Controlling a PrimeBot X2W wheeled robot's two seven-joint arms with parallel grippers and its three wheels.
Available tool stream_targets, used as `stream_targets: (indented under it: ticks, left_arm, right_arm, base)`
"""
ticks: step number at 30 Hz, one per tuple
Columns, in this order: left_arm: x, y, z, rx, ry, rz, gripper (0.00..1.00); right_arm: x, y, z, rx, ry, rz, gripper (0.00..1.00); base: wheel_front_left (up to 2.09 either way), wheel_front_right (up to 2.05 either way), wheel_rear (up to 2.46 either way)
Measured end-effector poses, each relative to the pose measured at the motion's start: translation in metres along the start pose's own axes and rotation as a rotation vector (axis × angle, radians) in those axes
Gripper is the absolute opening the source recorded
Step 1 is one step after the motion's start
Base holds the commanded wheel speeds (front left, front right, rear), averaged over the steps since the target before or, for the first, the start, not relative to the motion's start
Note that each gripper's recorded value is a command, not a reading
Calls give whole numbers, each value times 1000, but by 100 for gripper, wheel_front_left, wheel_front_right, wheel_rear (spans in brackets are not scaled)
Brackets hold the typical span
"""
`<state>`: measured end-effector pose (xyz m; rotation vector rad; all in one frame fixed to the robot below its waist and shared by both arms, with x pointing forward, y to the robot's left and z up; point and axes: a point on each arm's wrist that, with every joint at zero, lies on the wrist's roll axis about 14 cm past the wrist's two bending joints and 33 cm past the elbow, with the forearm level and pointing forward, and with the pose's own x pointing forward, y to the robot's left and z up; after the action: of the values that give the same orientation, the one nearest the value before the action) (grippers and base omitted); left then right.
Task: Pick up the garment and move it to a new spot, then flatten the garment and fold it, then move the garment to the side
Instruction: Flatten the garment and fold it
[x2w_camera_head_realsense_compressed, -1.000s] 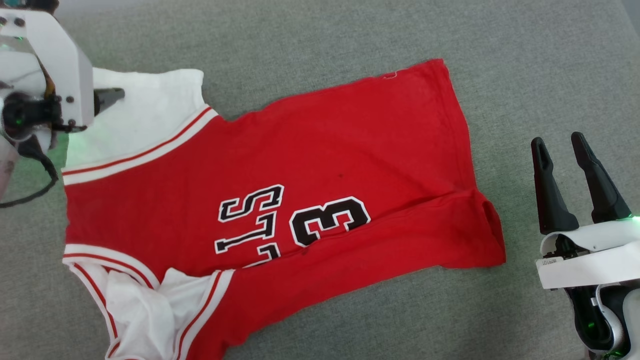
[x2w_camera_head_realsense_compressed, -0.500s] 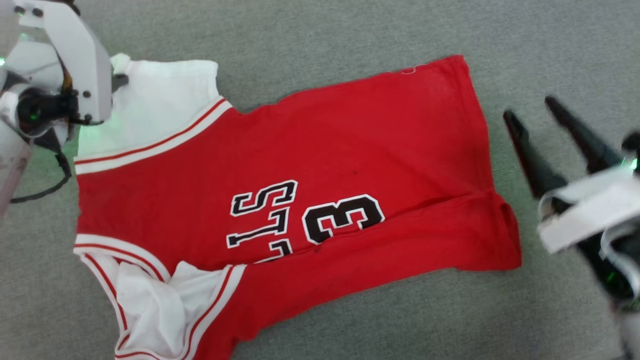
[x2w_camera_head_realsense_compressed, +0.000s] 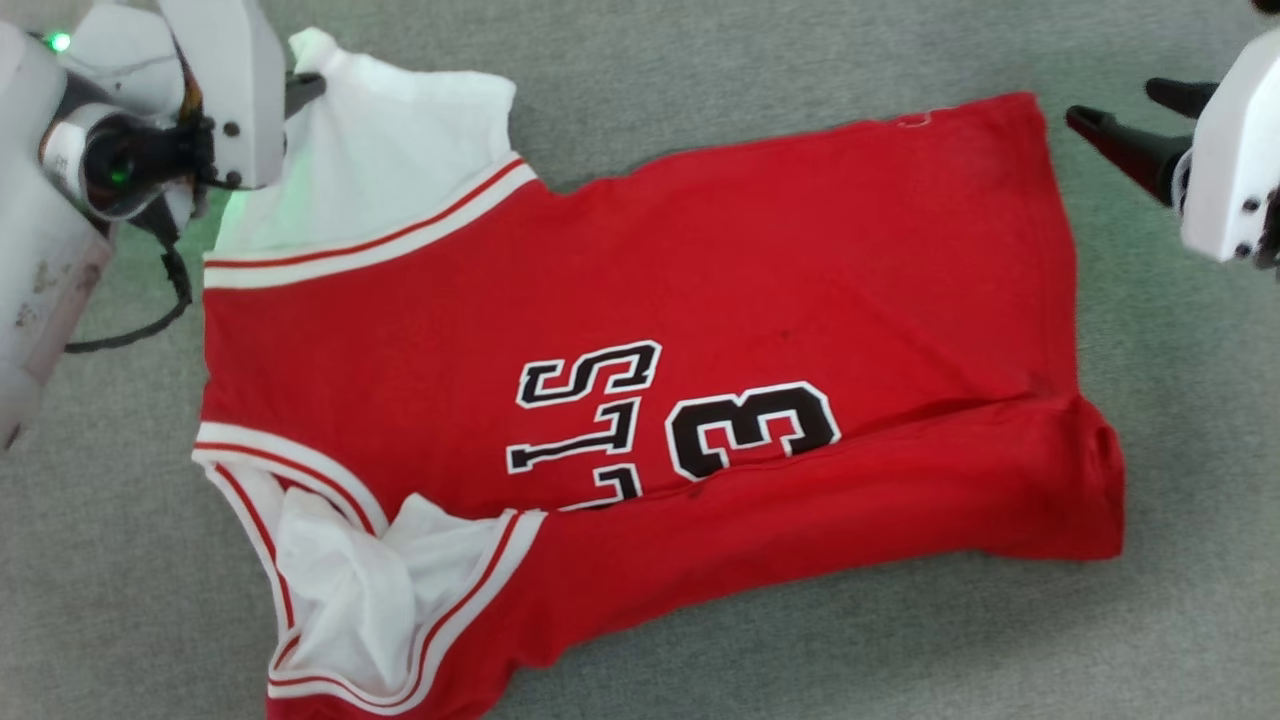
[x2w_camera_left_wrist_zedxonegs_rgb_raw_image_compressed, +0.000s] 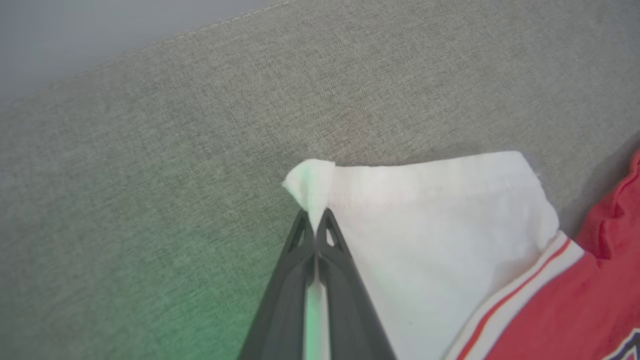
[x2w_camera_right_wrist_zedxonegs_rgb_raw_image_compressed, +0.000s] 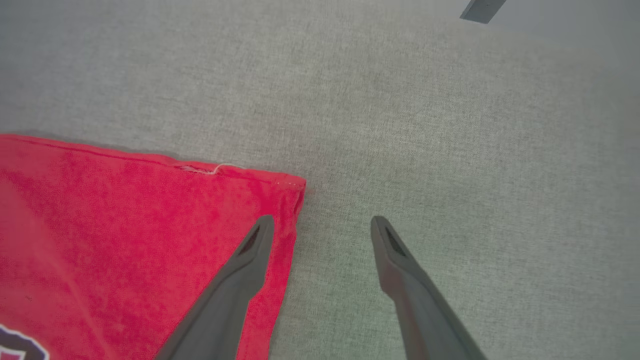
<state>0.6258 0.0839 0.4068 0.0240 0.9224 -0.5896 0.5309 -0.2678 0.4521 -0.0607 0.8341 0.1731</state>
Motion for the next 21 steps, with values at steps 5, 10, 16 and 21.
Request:
stream_targets:
  ticks: [5,10,16,21]
  left_arm:
    - [3,1,0,1,-7,-11,0]
    - [6,1,-1,-3,-14,-21,0]
    - [6,0,0,-15,-35,-36,0]
    - [-2,-14,7,-22,-96,-71,0]
  right_arm:
    - [24,5,-16,11,142,21,100]
    - [41,10,-35,-18,240,32,100]
    - [51,16,-32,-44,231,55,31]
    - [51,22,-25,-52,177,72,0]
  base:
    - [0,0,0]
    - [0,0,0]
    - [0,0,0]
    - [0,0,0]
